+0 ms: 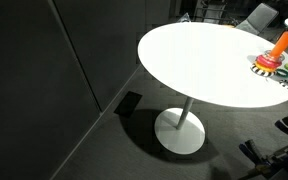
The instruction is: Put the blue ring around the orange rod
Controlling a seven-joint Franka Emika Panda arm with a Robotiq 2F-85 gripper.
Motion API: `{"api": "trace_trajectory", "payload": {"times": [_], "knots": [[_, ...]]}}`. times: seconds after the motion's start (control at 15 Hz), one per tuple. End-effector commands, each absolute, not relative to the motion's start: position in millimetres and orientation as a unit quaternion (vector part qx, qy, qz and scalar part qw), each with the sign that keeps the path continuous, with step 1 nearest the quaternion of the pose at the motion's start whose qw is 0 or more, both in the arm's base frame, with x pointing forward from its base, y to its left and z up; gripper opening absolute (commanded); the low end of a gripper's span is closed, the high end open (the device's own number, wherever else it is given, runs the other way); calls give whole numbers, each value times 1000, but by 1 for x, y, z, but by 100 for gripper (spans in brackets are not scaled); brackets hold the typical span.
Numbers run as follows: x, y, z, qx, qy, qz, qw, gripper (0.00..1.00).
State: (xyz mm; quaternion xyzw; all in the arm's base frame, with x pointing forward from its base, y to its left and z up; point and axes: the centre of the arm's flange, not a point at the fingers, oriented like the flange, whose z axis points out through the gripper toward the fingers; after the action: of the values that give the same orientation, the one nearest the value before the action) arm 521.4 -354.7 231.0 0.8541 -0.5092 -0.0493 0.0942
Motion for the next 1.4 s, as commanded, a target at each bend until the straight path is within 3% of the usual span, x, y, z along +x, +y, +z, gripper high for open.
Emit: {"api": "trace_trajectory", "payload": {"times": [0.0,1.33], "knots": [[531,-373,231,838,-534,-40,102,100],[542,-385,192,824,-551,-50,127,100]]}}
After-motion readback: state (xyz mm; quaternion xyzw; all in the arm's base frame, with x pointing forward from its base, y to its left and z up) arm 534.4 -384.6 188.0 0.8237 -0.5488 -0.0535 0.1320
